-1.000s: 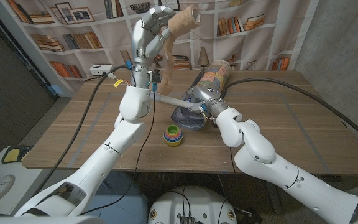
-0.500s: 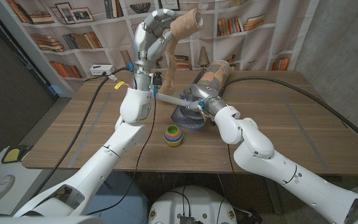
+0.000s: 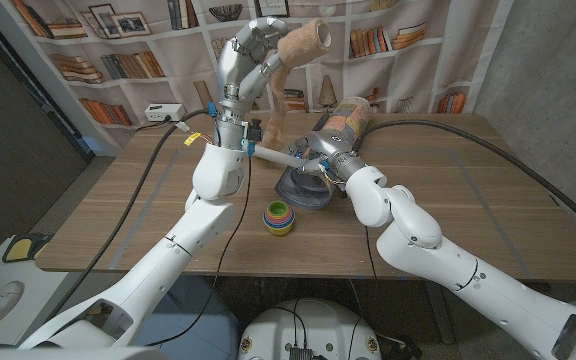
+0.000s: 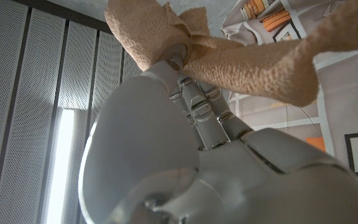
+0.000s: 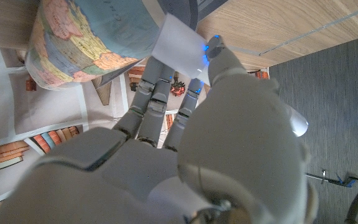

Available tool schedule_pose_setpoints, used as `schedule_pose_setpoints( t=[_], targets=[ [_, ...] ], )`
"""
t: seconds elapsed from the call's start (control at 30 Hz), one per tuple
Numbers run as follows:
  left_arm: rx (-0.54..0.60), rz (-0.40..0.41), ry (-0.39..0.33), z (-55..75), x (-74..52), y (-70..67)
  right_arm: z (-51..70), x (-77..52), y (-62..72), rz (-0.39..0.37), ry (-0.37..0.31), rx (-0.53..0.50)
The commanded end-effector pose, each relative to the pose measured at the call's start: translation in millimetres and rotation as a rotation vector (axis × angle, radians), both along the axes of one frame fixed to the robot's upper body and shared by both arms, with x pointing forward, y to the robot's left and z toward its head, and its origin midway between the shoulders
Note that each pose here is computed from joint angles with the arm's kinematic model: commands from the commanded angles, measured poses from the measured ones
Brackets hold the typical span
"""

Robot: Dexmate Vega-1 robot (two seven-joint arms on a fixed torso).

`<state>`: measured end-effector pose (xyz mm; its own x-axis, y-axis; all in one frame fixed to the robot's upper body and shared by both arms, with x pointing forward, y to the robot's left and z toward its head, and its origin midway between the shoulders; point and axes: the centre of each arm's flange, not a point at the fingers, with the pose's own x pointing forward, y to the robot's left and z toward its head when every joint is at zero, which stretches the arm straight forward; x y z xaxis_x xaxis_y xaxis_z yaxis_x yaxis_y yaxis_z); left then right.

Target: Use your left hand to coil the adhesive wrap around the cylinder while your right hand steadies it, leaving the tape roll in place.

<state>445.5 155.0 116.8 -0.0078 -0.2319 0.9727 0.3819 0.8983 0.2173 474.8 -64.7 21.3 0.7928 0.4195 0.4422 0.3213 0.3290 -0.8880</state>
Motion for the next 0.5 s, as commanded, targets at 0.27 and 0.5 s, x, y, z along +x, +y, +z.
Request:
schedule_pose_setpoints(
  t=[0.27,0.5],
  targets=[
    [0.003,-0.027,-0.004,-4.0,-6.4,4.6,8.8,2.8,-3.0,0.013,0.003,0.021],
    [0.010,-0.050,-0.013,-4.5,-6.6,7.0,14.2,3.6,-1.7,0.018,-0.004,0.024]
  ],
)
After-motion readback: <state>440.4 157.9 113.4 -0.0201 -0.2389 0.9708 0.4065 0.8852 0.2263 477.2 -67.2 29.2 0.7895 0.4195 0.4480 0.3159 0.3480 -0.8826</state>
